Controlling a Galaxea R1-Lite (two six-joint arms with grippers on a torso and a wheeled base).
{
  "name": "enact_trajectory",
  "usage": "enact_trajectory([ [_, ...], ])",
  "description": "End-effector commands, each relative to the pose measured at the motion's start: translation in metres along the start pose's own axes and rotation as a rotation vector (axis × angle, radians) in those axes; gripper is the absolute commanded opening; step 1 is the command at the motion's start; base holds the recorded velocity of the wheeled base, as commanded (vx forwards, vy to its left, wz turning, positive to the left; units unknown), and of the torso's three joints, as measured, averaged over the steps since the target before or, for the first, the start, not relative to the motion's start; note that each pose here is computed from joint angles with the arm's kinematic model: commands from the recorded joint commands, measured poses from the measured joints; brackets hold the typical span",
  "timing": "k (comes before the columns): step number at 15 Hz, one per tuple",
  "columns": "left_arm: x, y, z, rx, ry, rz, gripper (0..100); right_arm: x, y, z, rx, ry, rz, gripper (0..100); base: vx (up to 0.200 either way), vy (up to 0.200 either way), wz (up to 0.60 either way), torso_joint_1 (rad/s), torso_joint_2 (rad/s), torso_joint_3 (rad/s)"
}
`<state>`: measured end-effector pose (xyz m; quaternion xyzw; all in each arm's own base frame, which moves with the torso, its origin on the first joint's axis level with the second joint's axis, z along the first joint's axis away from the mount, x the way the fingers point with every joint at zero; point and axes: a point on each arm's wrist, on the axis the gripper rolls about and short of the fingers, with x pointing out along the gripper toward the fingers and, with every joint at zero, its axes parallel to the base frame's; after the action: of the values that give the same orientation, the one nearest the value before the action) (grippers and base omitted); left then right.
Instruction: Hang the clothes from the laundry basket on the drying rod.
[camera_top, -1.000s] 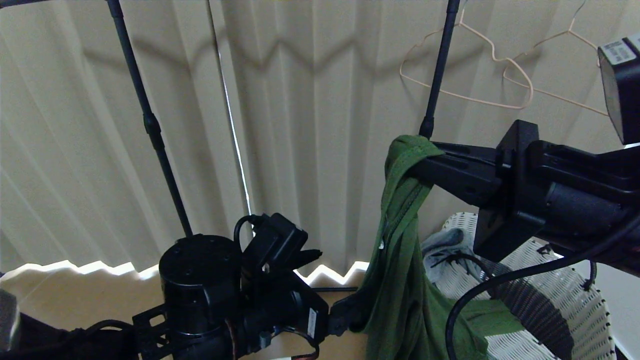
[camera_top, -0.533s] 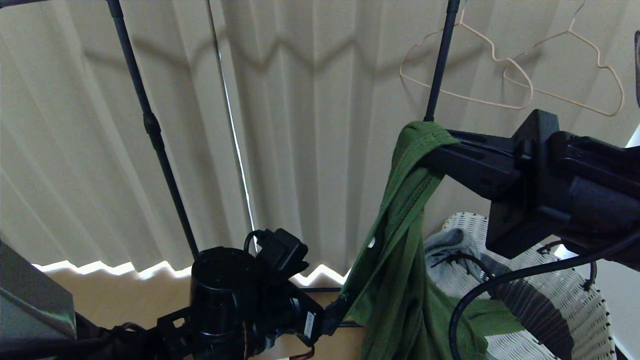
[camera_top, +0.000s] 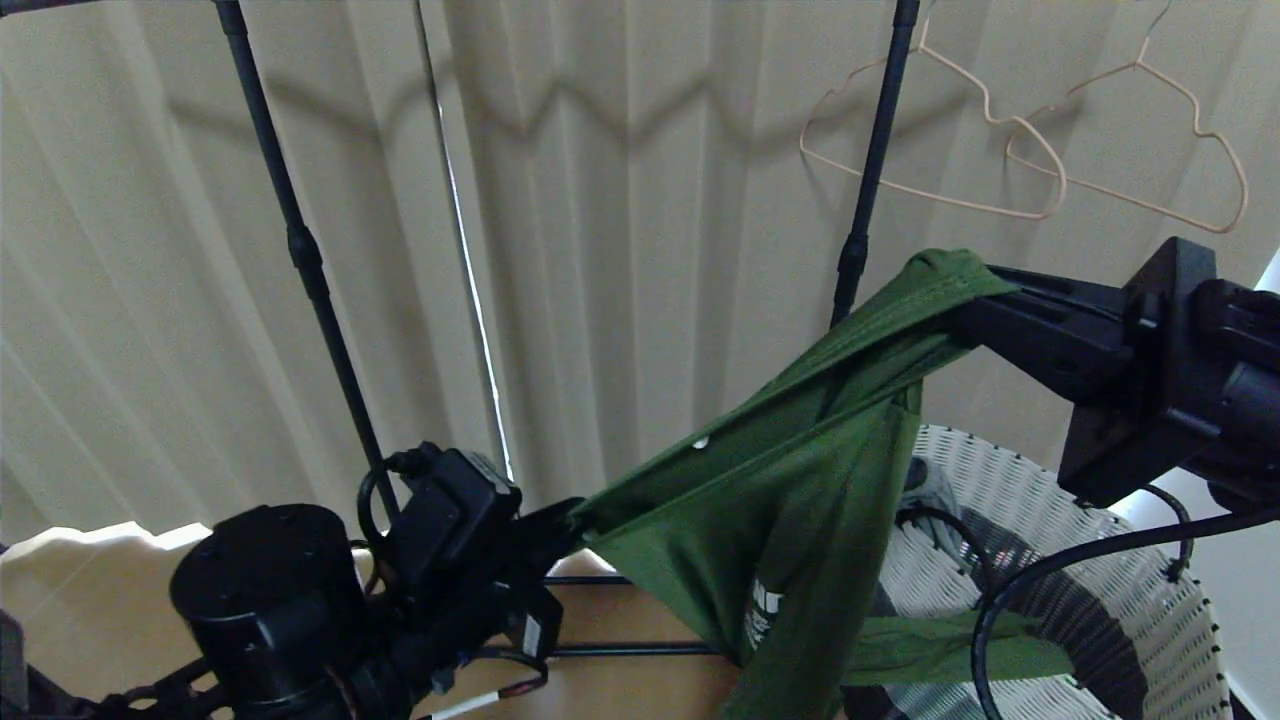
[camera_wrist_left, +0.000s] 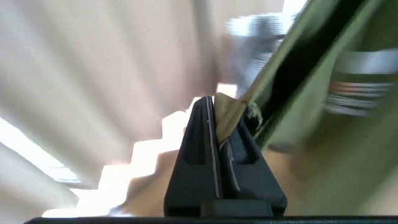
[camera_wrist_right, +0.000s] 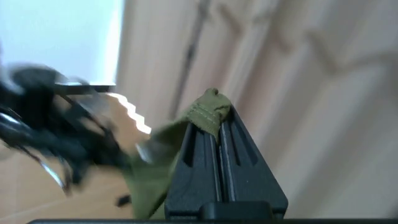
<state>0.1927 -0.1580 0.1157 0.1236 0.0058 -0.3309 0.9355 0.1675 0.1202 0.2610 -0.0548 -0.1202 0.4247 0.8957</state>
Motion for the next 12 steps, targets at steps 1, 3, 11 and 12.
enact_trajectory([
  [1, -0.013, 0.038, 0.034, 0.062, -0.076, 0.143, 0, -0.014, -0.011, -0.005, -0.008, 0.021, -0.073, 0, 0.000, 0.000, 0.00, 0.000, 0.00, 0.000],
  [3, -0.028, 0.059, 0.074, 0.055, -0.060, 0.193, 0, -0.014, -0.012, -0.005, 0.011, 0.019, -0.079, 0, 0.000, 0.000, 0.00, 0.000, 0.00, 0.000],
  [11, -0.048, 0.079, 0.186, -0.043, -0.126, 0.183, 0, 0.015, -0.030, 0.019, 0.013, -0.065, -0.102, 0, 0.000, 0.000, 0.00, 0.000, 0.00, 0.000],
  [12, -0.045, 0.075, 0.198, -0.044, -0.137, 0.154, 0, 0.026, -0.046, 0.015, 0.006, -0.051, -0.146, 0, 0.000, 0.000, 0.00, 0.000, 0.00, 0.000],
])
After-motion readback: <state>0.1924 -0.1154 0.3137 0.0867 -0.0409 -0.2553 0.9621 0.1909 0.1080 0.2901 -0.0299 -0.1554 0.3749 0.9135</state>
